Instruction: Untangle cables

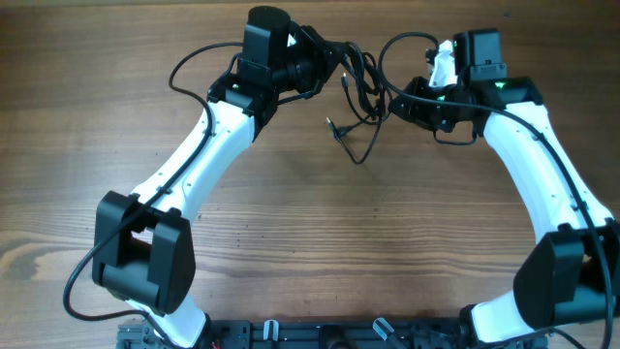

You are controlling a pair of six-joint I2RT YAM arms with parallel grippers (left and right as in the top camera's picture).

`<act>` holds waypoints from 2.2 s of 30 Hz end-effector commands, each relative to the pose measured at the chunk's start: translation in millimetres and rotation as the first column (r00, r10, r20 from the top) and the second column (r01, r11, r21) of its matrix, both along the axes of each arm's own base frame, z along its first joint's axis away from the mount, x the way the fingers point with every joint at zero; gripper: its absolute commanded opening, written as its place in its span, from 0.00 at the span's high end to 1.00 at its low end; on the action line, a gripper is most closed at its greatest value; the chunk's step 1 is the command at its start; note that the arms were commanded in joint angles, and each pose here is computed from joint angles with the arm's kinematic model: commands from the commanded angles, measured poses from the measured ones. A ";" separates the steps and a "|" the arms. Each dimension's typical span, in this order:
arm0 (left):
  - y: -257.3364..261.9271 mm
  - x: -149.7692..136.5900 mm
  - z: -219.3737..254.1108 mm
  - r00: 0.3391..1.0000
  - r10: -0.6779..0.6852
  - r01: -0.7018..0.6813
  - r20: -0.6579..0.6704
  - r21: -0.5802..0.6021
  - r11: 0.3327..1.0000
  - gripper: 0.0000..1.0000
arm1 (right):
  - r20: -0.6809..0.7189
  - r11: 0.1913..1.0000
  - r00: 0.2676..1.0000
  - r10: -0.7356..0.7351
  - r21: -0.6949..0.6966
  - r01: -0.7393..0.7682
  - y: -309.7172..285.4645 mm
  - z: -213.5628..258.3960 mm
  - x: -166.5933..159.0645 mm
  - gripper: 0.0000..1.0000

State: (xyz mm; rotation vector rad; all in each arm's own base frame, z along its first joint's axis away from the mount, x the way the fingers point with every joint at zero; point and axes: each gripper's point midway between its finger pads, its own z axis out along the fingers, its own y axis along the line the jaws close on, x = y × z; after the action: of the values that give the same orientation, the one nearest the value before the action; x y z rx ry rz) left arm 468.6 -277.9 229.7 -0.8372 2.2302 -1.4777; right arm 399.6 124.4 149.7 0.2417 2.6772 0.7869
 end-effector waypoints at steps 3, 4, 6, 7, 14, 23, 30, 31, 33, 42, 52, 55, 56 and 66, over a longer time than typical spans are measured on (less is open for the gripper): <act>2.0 2.7 0.3 1.000 0.013 -0.013 -0.007 -0.011 1.000 0.96 | 0.019 1.000 0.999 0.029 0.007 -0.030 5.5 -10.3 10.6 0.72; 2.0 2.7 0.3 1.000 0.013 -0.013 -0.007 -0.011 1.000 0.96 | 0.023 1.000 0.999 0.030 0.007 -0.030 5.7 -11.2 12.4 0.73; 1.0 1.9 0.4 1.000 0.008 -0.008 -0.008 -0.013 1.000 0.96 | 0.034 0.999 0.999 0.032 0.008 -0.032 7.2 -12.3 16.1 0.72; 0.1 1.4 0.4 1.000 0.006 -0.006 -0.008 -0.013 1.000 0.96 | 0.038 0.999 0.999 0.035 0.009 -0.036 8.9 -13.4 17.4 0.72; -5.1 -3.0 1.2 1.000 -0.023 0.023 -0.006 -0.018 1.000 0.96 | 0.048 0.997 0.999 0.011 -0.077 -0.007 4.1 -27.6 26.2 0.91; -14.3 -14.0 4.5 0.905 -0.306 0.239 0.297 0.239 0.941 0.96 | 0.105 0.993 0.994 0.003 -0.120 0.009 -40.2 2.2 18.0 0.96; -14.1 -13.8 4.4 0.634 -0.576 0.238 0.516 0.579 0.780 0.96 | 0.242 0.989 0.962 0.127 -0.110 -0.103 -49.0 66.1 -18.9 0.96; -14.1 -13.8 4.3 0.594 -0.607 0.227 0.528 0.615 0.756 0.96 | 0.249 0.987 0.958 0.142 -0.112 -0.117 -48.0 71.7 -25.7 0.96; -11.5 -10.5 3.3 0.544 -0.645 0.186 0.536 0.673 0.716 0.96 | 0.261 0.981 0.949 0.177 -0.124 -0.149 -46.1 79.5 -37.3 0.96; 1.1 -1.6 -7.7 0.539 -0.681 0.110 0.495 0.761 0.640 0.96 | 0.147 0.878 0.983 -0.110 -0.449 0.165 -127.3 64.8 -52.8 0.96; 10.6 3.0 -16.1 0.586 -0.669 0.085 0.458 0.786 0.613 0.96 | 0.350 0.434 0.746 -0.567 -0.643 0.631 -225.6 88.6 -67.5 0.96; 12.4 3.2 -18.2 0.581 -0.679 0.080 0.448 0.799 0.596 0.96 | 0.447 0.303 0.656 -0.608 -0.633 0.712 -243.8 103.4 -69.4 0.96; 12.5 2.7 -19.0 0.583 -0.680 0.083 0.445 0.800 0.595 0.96 | 0.482 0.262 0.621 -0.619 -0.618 0.741 -248.9 109.0 -68.9 0.96; 21.6 -19.1 -51.6 0.565 -0.769 0.187 0.300 0.861 0.473 0.96 | 0.780 0.442 0.492 -0.387 -0.311 0.841 -248.0 200.9 24.5 0.96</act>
State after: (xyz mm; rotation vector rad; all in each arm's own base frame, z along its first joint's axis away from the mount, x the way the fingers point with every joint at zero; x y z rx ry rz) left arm 427.0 -295.2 192.5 0.6974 2.1727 -0.8132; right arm 428.1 -101.3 319.9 0.8153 1.7915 -0.2340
